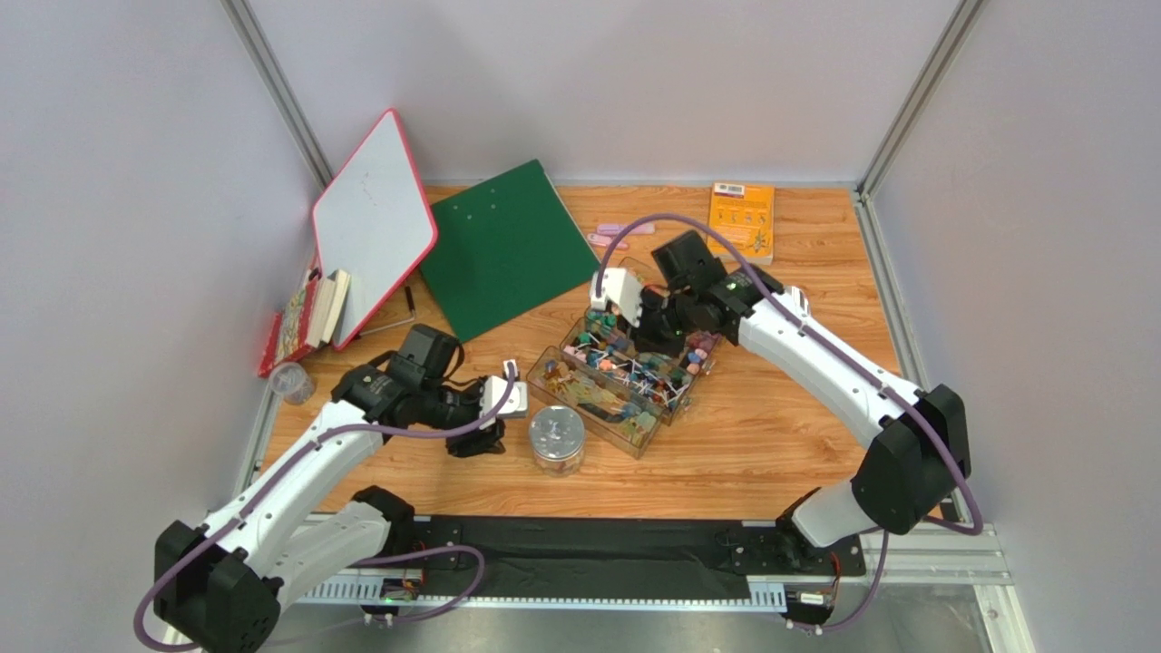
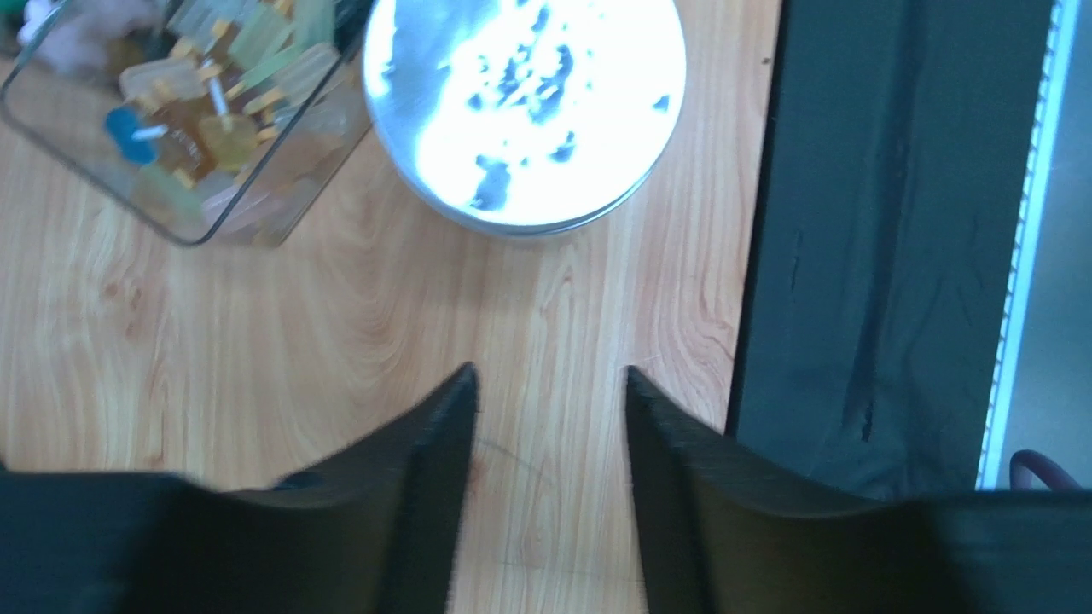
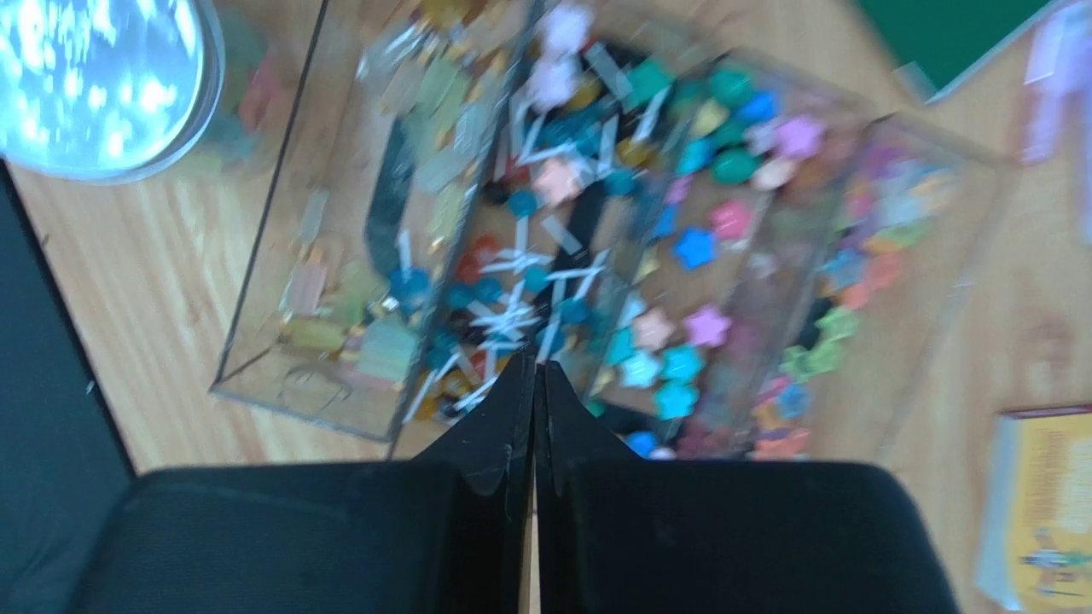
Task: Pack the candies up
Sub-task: Move the storage box to the center of the board.
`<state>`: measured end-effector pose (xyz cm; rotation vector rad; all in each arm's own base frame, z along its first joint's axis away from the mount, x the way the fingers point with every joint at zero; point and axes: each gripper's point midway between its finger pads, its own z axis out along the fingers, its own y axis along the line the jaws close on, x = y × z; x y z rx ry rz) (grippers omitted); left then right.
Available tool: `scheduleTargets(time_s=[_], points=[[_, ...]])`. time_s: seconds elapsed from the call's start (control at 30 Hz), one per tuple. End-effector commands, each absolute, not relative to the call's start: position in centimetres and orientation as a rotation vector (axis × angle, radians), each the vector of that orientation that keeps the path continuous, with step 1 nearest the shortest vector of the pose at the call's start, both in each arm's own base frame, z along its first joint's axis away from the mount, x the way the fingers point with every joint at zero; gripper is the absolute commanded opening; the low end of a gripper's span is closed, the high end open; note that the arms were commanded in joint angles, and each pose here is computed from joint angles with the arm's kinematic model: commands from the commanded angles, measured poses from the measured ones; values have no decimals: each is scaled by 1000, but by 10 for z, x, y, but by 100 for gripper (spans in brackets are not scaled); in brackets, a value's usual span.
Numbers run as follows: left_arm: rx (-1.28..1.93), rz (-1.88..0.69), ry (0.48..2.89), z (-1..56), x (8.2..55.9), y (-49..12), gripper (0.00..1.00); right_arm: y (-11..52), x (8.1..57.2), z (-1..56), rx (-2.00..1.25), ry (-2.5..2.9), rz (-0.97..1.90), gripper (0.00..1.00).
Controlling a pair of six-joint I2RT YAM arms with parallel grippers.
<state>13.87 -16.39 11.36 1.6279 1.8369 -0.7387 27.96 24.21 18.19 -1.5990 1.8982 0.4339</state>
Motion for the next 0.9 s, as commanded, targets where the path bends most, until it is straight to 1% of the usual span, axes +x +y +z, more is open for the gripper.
scheduleTargets(time_s=[0.0, 0.03, 0.07, 0.3, 0.33, 0.5, 0.6, 0.8, 0.87], points=[[1785, -791, 1641, 119, 127, -183, 43, 220, 239, 129, -1708, 2046, 424, 0], [1810, -784, 1614, 118, 126, -189, 30, 215, 231, 121, -1738, 2048, 428, 0], [1816, -776, 1616, 115, 127, -191, 29, 213, 229, 119, -1753, 2050, 427, 0], [1845, -796, 1647, 99, 137, -216, 26, 200, 207, 97, -1871, 2112, 485, 0], [1851, -788, 1639, 97, 140, -220, 22, 199, 204, 93, -1878, 2118, 500, 0], [1855, -774, 1660, 83, 147, -228, 21, 192, 199, 71, -1890, 2181, 489, 0], [1853, -770, 1639, 81, 153, -240, 20, 186, 207, 56, -1888, 2210, 415, 0], [1826, -762, 1615, 87, 172, -266, 21, 164, 234, 34, -1812, 2315, 320, 0], [1809, -766, 1623, 88, 178, -274, 21, 157, 251, 34, -1751, 2337, 286, 0]])
